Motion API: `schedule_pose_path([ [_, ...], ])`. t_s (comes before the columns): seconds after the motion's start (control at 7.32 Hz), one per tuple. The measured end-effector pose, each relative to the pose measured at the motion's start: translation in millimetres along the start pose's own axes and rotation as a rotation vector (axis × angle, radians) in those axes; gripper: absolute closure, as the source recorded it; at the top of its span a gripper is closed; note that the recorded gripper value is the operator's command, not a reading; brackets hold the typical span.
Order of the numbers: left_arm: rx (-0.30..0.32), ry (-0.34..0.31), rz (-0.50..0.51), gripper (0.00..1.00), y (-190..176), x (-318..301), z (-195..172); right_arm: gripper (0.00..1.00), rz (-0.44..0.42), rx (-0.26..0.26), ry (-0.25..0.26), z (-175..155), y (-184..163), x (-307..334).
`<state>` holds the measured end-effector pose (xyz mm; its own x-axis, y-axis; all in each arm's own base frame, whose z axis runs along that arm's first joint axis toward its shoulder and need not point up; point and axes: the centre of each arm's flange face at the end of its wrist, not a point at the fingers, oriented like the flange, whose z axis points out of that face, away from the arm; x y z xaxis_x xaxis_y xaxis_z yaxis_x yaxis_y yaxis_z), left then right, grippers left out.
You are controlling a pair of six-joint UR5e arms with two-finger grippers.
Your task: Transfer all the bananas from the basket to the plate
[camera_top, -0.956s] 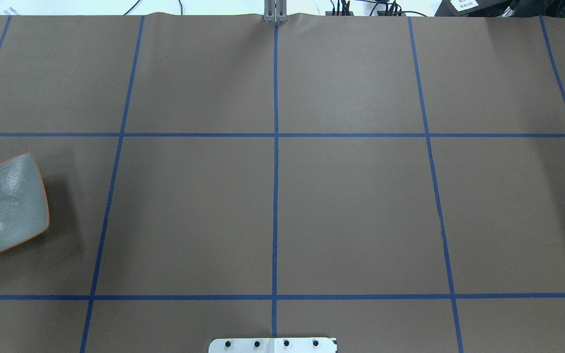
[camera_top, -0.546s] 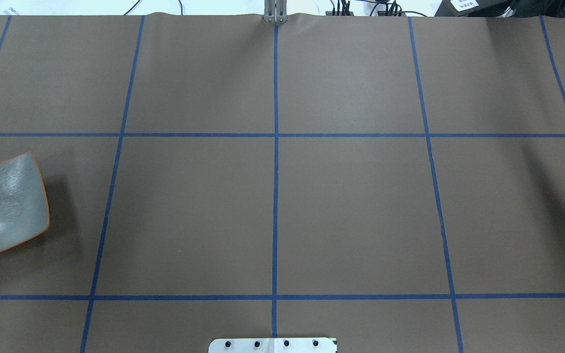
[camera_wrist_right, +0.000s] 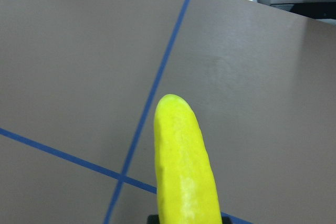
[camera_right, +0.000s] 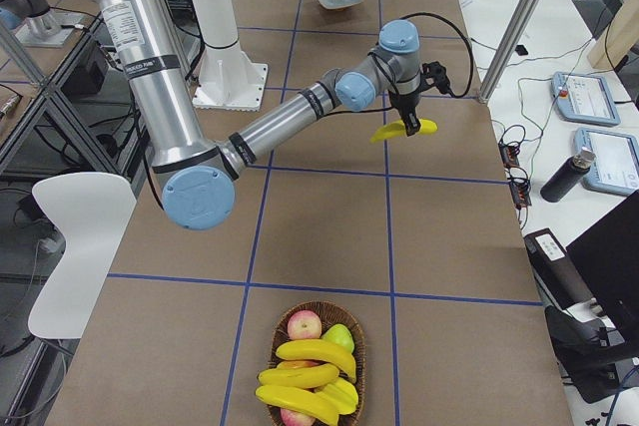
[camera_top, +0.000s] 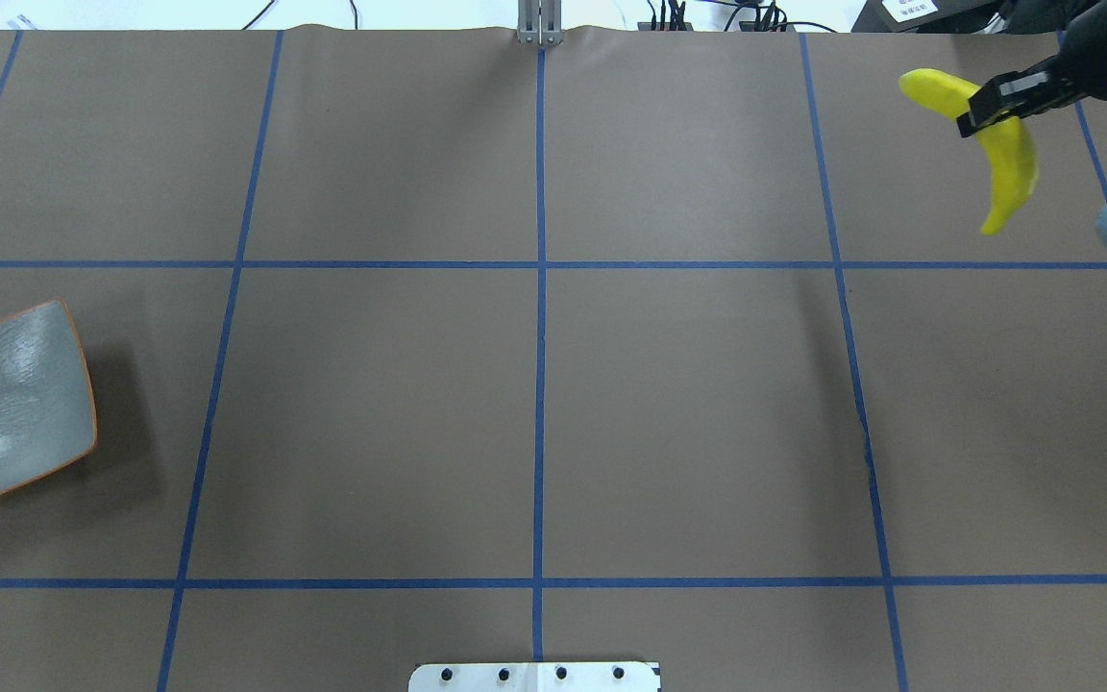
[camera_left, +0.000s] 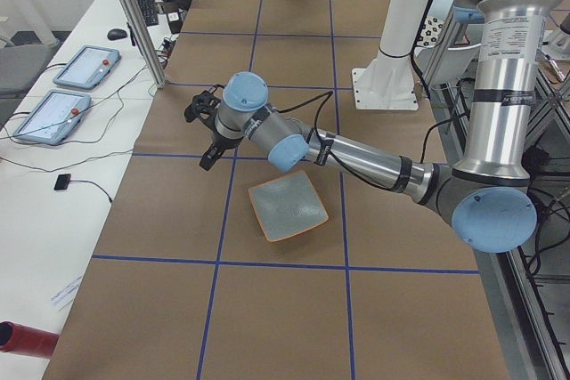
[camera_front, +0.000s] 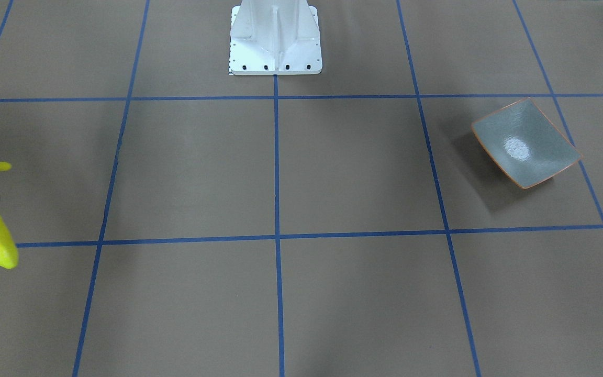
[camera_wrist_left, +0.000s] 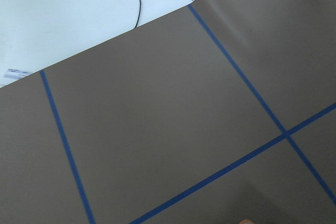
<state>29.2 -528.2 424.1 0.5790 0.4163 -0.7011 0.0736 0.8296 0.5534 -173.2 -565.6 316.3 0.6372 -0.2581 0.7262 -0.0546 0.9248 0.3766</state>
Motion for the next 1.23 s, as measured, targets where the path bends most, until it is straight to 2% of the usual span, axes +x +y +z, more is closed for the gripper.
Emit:
schedule_pose_path([
  [0.27, -0.006, 0.109, -0.203, 0.0, -49, 84, 34, 1.0, 0.084, 0.07, -0.076, 16, 0, -118],
  [0.68, -0.053, 0.251, -0.486, 0.0, -74, 178, 68, 1.0, 0.137, 0.242, -0.236, 42, 32, -251],
  [0.96, -0.091, 0.329, -0.596, 0.0, -84, 231, 82, 1.0, 0.148, 0.327, -0.299, 45, 48, -331],
  [1.23, -0.127, 0.375, -0.648, 0.0, -91, 272, 91, 1.0, 0.155, 0.4, -0.338, 42, 65, -391],
])
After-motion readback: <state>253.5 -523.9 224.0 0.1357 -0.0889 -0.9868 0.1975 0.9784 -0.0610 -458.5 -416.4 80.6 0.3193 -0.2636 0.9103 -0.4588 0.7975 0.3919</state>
